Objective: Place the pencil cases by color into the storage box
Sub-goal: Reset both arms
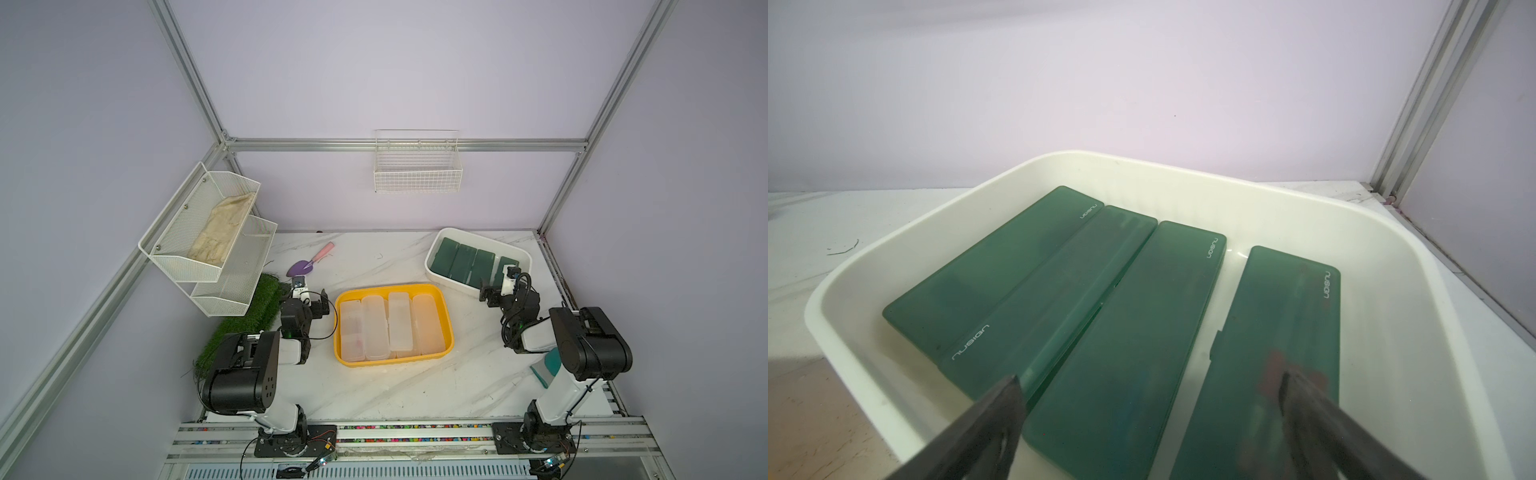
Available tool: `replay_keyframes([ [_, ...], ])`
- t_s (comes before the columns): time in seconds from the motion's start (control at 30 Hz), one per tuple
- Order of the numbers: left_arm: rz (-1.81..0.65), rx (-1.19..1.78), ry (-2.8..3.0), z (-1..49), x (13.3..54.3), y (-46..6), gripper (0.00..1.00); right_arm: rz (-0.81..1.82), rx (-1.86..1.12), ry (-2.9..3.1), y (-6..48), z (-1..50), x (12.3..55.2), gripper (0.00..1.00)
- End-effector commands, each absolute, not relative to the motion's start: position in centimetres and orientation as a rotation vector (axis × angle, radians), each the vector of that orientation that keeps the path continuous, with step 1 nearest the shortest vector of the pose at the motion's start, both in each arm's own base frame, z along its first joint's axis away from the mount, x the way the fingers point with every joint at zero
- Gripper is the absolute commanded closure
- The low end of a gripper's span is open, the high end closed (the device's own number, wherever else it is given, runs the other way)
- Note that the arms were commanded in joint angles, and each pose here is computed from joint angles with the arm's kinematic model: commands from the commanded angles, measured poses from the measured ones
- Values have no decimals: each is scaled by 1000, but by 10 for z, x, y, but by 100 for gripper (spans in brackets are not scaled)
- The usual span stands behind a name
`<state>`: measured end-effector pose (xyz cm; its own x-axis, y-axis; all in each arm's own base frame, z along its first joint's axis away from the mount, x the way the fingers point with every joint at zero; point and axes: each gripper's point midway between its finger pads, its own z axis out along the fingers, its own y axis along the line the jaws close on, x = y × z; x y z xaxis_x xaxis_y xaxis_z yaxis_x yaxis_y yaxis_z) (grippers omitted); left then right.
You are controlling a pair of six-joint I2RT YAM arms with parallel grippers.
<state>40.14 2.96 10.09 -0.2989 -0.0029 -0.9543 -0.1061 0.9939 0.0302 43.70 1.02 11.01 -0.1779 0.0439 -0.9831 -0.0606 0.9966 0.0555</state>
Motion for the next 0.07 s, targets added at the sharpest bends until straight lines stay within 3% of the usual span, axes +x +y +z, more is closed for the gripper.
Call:
replay_keyframes([
  [0.0,119,-64,1826,111,403,30,0,101,5,1805,9,94,434,3],
  [0.03,119,-64,1825,112,403,30,0,101,4,1805,9,94,434,3],
])
